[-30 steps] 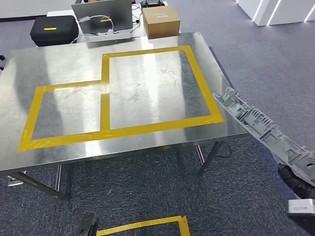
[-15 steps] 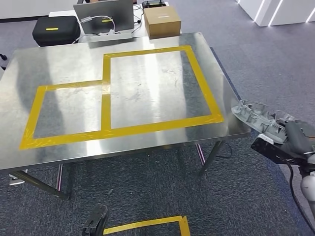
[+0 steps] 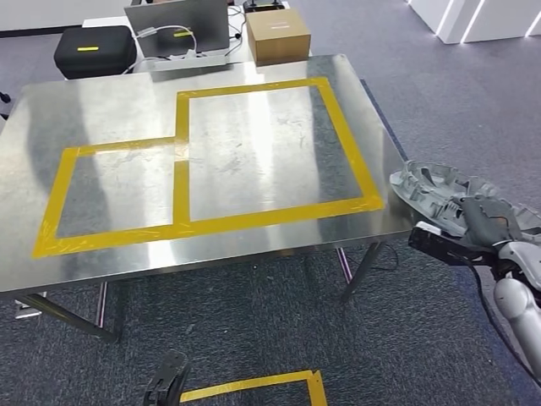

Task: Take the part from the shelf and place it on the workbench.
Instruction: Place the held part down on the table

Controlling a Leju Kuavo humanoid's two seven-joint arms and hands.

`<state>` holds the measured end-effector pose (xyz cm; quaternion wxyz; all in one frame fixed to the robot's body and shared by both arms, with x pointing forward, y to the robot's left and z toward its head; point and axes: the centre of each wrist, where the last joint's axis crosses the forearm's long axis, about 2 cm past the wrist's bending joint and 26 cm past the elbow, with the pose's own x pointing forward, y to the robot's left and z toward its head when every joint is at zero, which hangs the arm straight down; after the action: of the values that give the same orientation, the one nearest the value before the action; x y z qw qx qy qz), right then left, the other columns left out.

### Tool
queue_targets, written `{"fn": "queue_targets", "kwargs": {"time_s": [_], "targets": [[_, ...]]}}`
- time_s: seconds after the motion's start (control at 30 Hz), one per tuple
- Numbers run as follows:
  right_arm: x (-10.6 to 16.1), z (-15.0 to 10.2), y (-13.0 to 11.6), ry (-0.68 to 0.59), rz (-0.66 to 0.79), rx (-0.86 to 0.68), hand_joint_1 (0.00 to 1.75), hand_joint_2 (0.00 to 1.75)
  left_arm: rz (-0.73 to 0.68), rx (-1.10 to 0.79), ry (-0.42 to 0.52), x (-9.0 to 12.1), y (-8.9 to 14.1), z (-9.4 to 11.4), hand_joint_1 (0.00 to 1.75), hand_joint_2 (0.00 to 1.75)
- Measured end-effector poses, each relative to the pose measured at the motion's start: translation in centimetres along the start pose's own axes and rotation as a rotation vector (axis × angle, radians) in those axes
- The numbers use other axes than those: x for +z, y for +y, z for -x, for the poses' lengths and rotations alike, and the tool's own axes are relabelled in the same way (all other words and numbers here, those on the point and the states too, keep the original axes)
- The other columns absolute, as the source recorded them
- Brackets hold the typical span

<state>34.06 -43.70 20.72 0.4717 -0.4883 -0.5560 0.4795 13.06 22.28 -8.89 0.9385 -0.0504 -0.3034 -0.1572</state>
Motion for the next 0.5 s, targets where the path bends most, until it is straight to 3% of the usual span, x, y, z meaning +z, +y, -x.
{"fn": "queue_targets", "kwargs": {"time_s": [0.5], "targets": [[-4.3, -4.2, 0.2, -0.135, -0.117, 0.192, 1.75, 1.75, 0.028, -0.052, 0.010, -0.3, -0.4, -1.0, 0.00, 0.00]]}}
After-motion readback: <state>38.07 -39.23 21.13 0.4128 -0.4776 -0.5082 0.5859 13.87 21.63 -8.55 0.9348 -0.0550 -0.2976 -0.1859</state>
